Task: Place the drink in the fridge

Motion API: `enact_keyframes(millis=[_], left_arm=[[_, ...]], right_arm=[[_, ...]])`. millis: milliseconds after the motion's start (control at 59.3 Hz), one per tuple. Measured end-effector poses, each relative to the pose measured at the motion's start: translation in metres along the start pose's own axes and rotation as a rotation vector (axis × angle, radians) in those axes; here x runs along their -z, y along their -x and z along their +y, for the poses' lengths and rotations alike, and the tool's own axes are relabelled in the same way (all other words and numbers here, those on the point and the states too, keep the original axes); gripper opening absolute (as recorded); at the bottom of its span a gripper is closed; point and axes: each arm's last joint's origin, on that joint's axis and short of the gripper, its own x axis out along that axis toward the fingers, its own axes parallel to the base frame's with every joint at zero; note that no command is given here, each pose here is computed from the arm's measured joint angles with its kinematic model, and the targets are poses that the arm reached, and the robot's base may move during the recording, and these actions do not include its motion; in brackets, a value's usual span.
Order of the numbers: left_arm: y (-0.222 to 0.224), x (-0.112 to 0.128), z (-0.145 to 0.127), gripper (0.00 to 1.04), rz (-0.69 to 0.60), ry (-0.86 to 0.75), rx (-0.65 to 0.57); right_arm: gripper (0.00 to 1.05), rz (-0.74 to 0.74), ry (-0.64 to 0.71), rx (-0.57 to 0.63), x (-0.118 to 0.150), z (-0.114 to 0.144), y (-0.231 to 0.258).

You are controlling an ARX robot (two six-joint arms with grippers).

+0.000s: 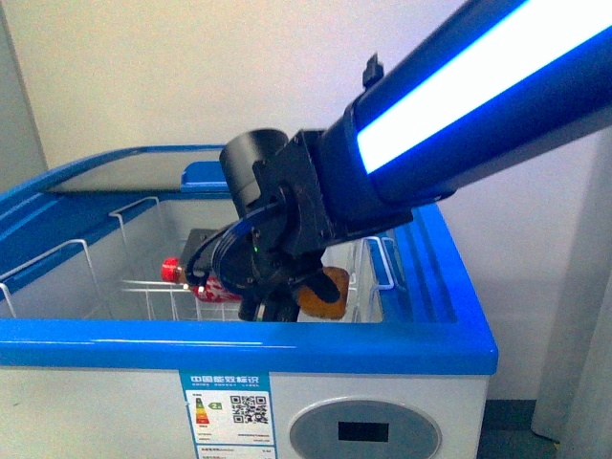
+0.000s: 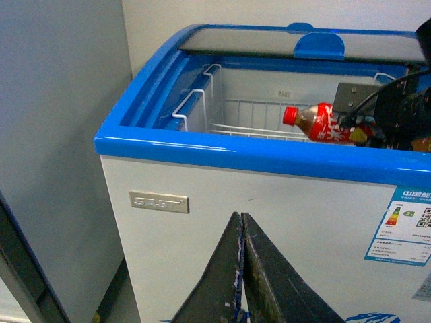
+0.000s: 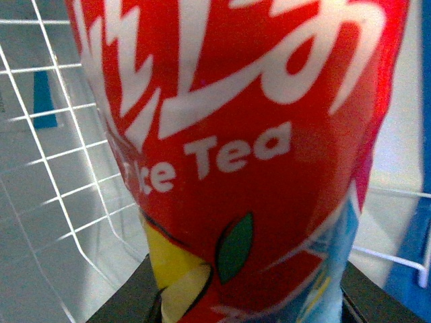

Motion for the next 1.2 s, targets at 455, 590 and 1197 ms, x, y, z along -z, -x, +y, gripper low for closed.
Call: enact_keyframes(millis=[455,590,1197], left_arm=[[0.0,0.0,0.0,0.03,0.0,0.0,0.0],[0.0,0.0,0.0,0.03,0.0,0.0,0.0],[0.0,0.0,0.0,0.03,0.0,0.0,0.0]], right_arm=[[0.57,-0.017,-0.008,-0.022,-0.006,0.03,-0.018],[0.83,-0.045,-0.03,-0.041,-0.005,0.032,-0.014],[0.97,-0.134,-0.949,0.383,0.07,-0.077,0.191]])
